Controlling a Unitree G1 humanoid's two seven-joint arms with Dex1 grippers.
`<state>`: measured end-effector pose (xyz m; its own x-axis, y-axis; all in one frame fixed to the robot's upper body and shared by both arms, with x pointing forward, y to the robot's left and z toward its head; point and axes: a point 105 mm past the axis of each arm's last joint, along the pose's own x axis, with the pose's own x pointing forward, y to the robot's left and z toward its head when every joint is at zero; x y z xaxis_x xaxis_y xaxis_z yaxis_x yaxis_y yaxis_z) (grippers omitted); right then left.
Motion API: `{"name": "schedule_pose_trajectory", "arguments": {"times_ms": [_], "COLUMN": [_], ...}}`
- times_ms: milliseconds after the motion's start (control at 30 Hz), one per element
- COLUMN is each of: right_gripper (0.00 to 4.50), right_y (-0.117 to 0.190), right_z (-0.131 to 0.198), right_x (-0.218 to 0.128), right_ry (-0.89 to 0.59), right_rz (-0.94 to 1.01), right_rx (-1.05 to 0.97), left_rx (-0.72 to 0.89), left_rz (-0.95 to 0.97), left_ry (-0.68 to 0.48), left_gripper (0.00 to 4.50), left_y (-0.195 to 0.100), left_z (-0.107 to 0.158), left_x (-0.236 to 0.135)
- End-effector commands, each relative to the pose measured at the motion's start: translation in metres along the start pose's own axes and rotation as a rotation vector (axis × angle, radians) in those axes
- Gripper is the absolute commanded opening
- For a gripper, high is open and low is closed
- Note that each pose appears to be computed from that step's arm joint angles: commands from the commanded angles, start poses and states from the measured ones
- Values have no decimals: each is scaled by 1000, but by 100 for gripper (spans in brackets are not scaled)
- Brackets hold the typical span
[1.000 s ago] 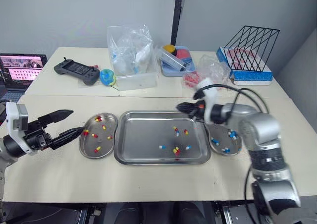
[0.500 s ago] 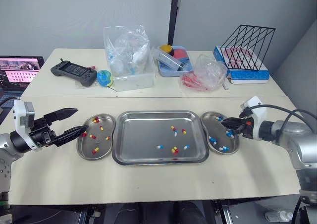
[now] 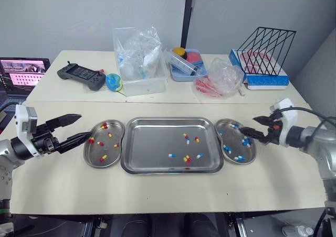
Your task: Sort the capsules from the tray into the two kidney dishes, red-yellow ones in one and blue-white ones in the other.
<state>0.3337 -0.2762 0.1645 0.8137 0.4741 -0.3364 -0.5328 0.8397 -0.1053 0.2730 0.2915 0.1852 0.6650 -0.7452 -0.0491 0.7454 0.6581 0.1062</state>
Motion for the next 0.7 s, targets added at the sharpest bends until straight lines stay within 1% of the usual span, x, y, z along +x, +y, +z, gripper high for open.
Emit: {"name": "schedule_pose_trajectory", "arguments": {"times_ms": [33, 100, 200, 300, 333, 400, 533, 700], "right_gripper": [447, 447, 447, 447, 447, 447, 447, 447], "right_y": [-32, -48, -60, -64, -66, -68, -74, -76], "right_z": [0, -13, -31, -39, -40, -46, -44, -41], "right_x": [-36, -60, -79, -84, -85, -86, -89, -90], "right_ry": [-25, -52, -98, -115, -145, -158, -198, -195], "right_rz": [-119, -192, -270, -301, -321, -348, -384, -399], "right_rx": [-35, 9, 36, 37, 53, 53, 68, 52], "left_rx": [53, 46, 47, 71, 80, 93, 94, 97], "left_rz": [68, 128, 194, 249, 278, 316, 313, 317], "left_ry": [3, 8, 20, 10, 13, 25, 35, 39], "left_gripper": [450, 450, 450, 450, 450, 450, 450, 450], "left_y": [12, 19, 24, 32, 37, 43, 42, 45], "left_z": [7, 2, -8, -10, -11, -15, -19, -19], "left_x": [-16, -30, -42, -46, -50, -56, -57, -59]}}
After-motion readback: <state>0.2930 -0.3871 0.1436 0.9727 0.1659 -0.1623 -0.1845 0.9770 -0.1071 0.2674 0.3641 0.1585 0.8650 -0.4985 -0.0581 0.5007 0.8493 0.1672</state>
